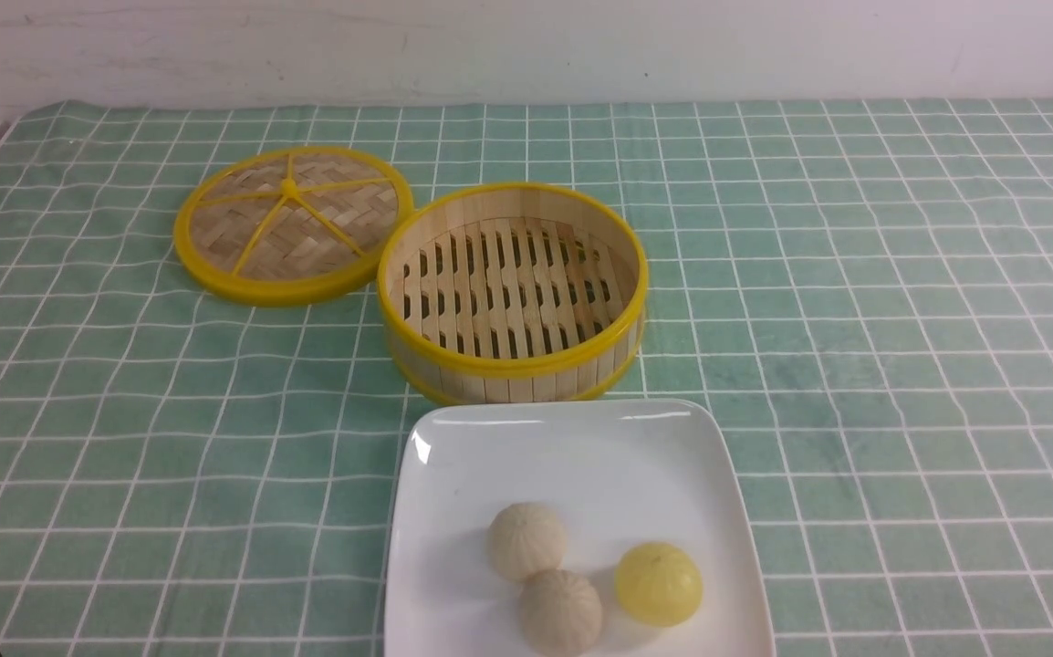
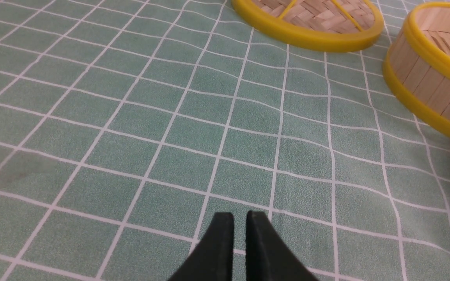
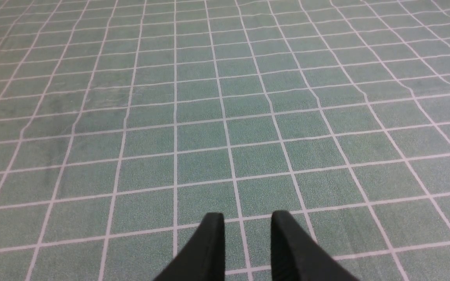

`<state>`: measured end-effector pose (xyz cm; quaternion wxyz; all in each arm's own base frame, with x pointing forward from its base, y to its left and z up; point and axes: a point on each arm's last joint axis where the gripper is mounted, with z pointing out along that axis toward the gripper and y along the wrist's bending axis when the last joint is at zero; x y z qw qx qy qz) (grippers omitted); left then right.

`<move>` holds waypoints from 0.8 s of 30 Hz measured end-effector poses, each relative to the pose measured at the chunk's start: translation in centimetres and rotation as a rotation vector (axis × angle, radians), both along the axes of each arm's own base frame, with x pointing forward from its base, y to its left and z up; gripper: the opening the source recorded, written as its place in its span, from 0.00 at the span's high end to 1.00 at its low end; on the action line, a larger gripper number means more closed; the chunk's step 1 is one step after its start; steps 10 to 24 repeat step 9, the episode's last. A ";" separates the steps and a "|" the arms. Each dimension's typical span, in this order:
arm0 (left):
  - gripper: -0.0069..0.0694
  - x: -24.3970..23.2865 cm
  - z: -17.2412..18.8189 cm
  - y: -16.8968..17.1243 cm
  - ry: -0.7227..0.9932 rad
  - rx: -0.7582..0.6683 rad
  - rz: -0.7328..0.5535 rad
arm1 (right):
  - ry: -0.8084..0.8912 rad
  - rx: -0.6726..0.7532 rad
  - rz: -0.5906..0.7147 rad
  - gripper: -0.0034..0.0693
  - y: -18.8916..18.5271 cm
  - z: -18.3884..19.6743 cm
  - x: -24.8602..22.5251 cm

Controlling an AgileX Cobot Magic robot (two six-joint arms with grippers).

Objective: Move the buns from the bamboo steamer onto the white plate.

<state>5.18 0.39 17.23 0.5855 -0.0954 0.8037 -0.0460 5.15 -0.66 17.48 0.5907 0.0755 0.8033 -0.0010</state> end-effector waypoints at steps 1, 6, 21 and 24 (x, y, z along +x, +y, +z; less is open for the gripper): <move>0.80 0.0 0.0 0.0 0.000 0.000 0.000 | 0.000 0.000 0.000 0.67 0.0 0.0 0.0; 0.80 0.0 0.0 0.0 0.000 0.000 0.000 | 0.000 0.000 0.000 0.67 0.0 0.0 0.0; 0.79 0.0 0.0 0.0 0.000 0.000 0.000 | 0.000 0.000 0.000 0.66 0.0 0.0 0.0; 0.79 0.0 0.0 0.0 0.000 0.000 0.000 | 0.000 0.000 0.000 0.66 0.0 0.0 0.0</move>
